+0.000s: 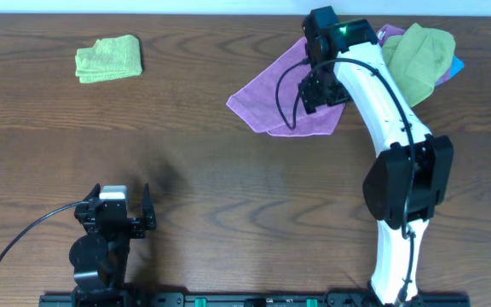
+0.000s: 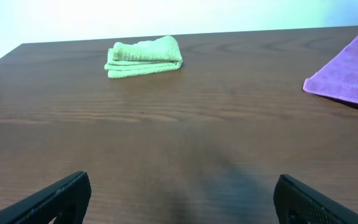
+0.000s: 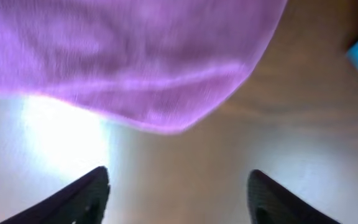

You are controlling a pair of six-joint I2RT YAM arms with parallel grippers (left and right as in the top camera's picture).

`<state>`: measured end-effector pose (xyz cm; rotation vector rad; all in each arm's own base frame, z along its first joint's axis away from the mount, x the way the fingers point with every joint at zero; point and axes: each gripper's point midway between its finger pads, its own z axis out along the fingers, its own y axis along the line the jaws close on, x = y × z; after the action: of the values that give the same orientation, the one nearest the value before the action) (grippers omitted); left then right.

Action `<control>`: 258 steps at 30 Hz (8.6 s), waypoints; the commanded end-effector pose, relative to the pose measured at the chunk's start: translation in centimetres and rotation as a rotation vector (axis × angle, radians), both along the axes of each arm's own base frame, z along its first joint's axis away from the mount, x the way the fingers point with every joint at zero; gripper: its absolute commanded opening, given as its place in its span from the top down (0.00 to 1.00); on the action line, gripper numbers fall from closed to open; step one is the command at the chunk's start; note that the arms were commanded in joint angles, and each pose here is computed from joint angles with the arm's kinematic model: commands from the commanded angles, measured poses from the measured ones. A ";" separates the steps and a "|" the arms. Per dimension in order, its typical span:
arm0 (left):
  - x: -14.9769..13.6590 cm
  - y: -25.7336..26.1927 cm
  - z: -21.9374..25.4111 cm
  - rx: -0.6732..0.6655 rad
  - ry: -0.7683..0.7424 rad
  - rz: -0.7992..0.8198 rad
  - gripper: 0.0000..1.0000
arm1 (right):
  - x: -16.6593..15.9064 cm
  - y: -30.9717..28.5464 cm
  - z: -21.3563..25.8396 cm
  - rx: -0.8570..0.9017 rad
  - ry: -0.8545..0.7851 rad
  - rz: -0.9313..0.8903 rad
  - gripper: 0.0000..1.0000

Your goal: Fold the cloth

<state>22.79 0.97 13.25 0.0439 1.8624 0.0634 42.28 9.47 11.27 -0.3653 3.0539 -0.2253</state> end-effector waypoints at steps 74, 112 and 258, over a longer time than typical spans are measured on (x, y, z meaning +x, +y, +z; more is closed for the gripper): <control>0.0 -0.2 -1.1 -0.005 0.025 -0.009 0.05 | 1.6 6.3 -10.8 0.416 -0.277 0.108 0.99; 0.0 -0.2 -1.1 -0.005 0.025 -0.009 0.05 | -11.2 9.9 -12.9 0.266 0.154 0.249 0.99; 27.2 -21.2 -7.2 -0.092 0.670 -0.321 0.94 | -16.7 -6.2 10.8 0.210 -0.671 -0.222 0.10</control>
<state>49.27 -19.57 5.82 0.3189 2.5229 -0.2994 25.40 3.48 22.38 0.0874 2.4028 -0.0079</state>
